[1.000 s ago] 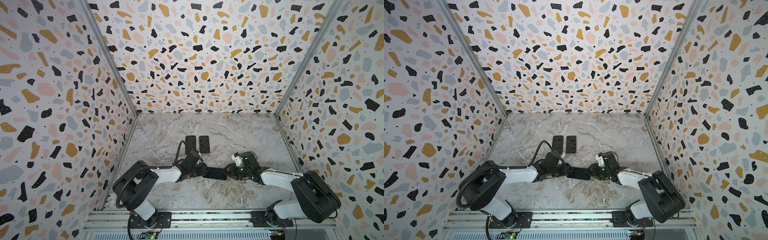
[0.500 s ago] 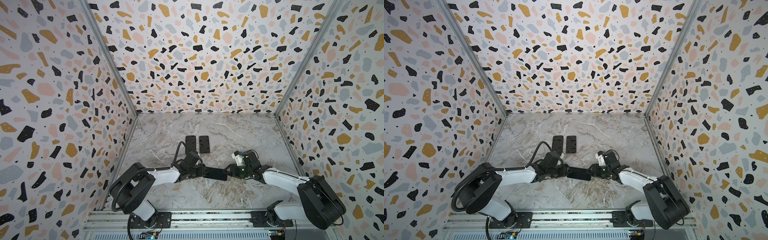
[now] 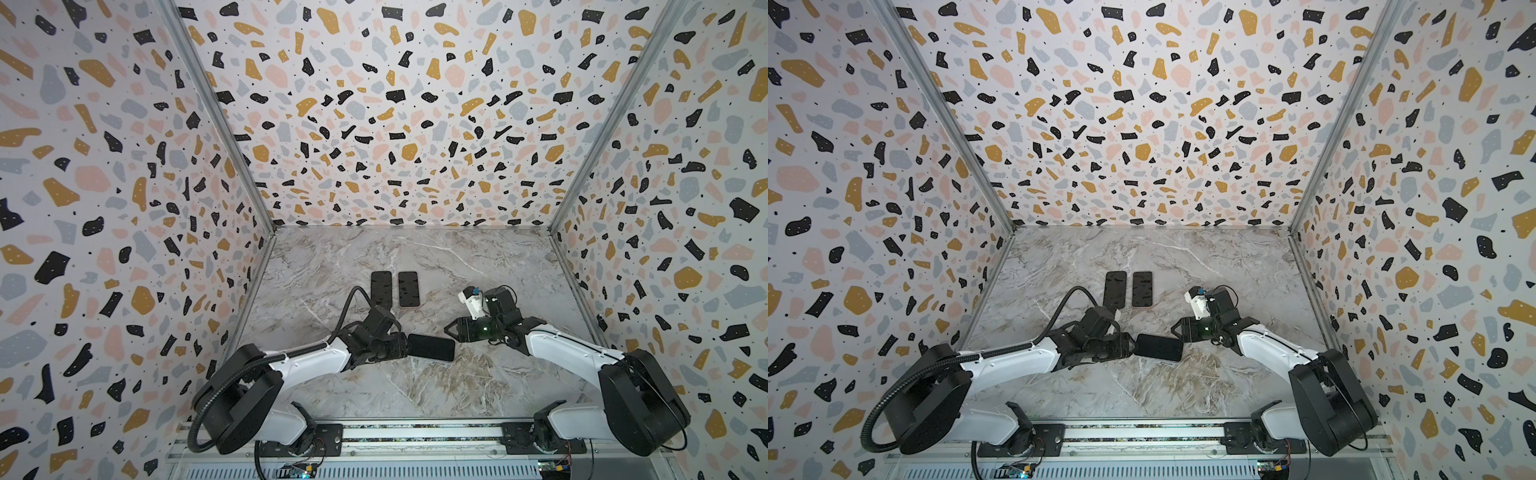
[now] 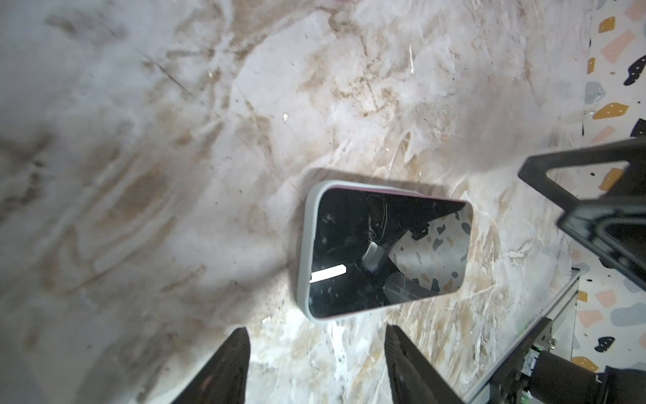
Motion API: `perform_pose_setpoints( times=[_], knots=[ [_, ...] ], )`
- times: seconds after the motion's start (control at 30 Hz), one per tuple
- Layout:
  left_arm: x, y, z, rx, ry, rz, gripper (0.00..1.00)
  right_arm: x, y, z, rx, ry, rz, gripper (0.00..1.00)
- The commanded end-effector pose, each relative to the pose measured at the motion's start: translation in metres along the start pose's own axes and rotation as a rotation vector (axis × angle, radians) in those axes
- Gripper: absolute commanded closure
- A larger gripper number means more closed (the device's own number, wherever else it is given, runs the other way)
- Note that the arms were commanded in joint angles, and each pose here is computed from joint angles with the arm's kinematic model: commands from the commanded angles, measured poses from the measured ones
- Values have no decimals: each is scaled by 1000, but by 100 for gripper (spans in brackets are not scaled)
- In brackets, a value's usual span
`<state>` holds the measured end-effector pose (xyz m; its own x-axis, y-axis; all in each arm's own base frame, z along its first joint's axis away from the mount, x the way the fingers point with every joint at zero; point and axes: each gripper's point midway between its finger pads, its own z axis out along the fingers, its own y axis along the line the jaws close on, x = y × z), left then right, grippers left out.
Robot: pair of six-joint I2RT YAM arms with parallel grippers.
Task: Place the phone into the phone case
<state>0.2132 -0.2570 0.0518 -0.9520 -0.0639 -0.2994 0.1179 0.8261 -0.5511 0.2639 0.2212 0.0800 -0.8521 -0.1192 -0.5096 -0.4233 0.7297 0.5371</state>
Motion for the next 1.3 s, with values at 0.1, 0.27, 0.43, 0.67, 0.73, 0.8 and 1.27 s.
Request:
perform_pose_setpoints(
  times=[0.1, 0.27, 0.43, 0.67, 0.73, 0.8, 1.27],
  knots=[
    [35, -10, 4, 67, 68, -21, 36, -2, -4, 15, 1, 40, -70, 35],
    [38, -17, 11, 82, 79, 2, 37, 5, -5, 29, -19, 88, -75, 36],
    [34, -28, 17, 118, 83, 16, 45, 17, -4, 35, -31, 135, -79, 38],
    [33, -32, 25, 124, 96, 31, 54, 32, 2, 32, -63, 162, -60, 47],
    [35, -32, 25, 138, 96, 24, 59, 38, 4, 30, -78, 167, -48, 50],
    [36, -30, 26, 139, 91, 22, 60, 44, 5, 29, -82, 175, -39, 52],
    [26, -36, 48, 153, 88, 40, 61, 83, 21, 15, -121, 204, 3, 56]
  ],
)
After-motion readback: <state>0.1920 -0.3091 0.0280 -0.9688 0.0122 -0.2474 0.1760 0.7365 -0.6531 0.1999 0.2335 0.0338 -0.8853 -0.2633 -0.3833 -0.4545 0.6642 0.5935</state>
